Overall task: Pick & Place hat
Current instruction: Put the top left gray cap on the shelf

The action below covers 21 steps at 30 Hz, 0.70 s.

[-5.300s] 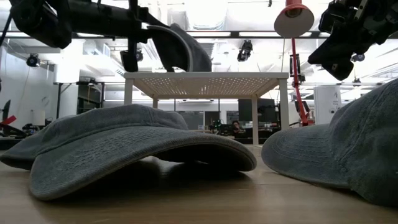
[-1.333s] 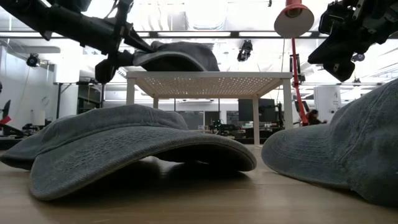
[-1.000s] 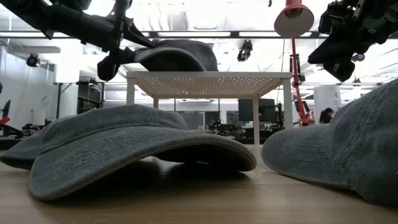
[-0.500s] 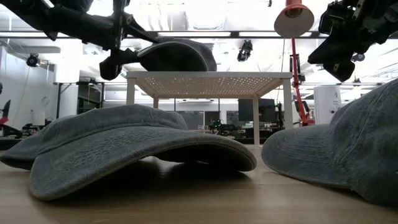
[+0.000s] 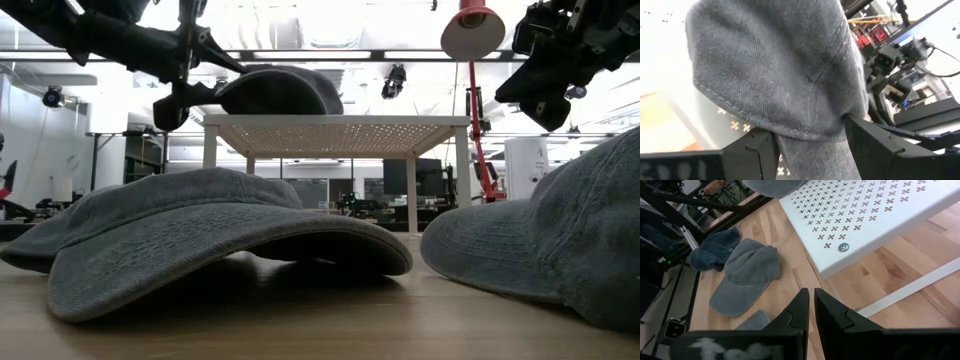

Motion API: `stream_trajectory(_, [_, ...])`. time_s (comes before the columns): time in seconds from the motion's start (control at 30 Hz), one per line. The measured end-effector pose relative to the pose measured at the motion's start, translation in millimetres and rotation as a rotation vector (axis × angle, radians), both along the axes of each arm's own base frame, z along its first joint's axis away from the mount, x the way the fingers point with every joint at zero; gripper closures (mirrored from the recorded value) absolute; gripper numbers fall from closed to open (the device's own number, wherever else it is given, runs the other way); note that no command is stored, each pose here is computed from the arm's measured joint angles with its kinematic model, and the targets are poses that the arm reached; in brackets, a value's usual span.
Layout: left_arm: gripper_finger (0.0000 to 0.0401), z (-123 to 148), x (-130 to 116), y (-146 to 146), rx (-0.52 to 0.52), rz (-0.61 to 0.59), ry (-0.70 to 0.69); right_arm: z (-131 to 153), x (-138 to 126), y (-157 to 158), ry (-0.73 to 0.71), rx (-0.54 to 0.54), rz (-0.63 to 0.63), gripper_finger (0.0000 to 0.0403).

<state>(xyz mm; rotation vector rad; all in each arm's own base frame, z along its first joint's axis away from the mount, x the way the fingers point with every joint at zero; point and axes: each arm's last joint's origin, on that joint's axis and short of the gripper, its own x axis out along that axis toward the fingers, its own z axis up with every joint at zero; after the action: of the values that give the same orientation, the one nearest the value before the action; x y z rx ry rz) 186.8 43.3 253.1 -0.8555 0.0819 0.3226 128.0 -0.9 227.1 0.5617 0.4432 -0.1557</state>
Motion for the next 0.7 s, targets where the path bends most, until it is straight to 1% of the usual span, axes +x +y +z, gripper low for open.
stream_trajectory(0.13, [0.0195,-3.2,3.7,0.8,-0.027,0.004,0.012,0.0,0.0,0.0,0.000,0.000,0.000,0.0376])
stream_trajectory(0.23, [0.0195,0.5,8.2,1.4,-0.028,-0.010,0.011,0.2,0.0,0.0,0.000,0.000,0.000,0.0376])
stream_trajectory(0.33, [0.0195,6.6,11.8,3.4,0.009,-0.019,0.034,1.2,0.1,-0.1,-0.003,-0.001,-0.002,0.0376])
stream_trajectory(0.43, [0.0195,13.4,11.2,7.7,0.048,-0.019,0.093,1.7,0.0,-0.1,-0.005,-0.001,-0.003,0.0376])
stream_trajectory(0.57, [0.0195,16.1,7.9,10.5,0.045,-0.016,0.202,1.7,0.0,-0.2,-0.005,-0.002,-0.005,0.0376])
stream_trajectory(0.63, [0.0195,18.2,9.2,10.8,0.053,-0.022,0.218,1.7,0.1,-0.2,-0.005,-0.002,-0.005,0.0376])
stream_trajectory(0.7, [0.0195,21.6,11.8,11.5,0.086,-0.033,0.223,1.8,0.0,-0.2,-0.005,-0.002,-0.005,0.0376])
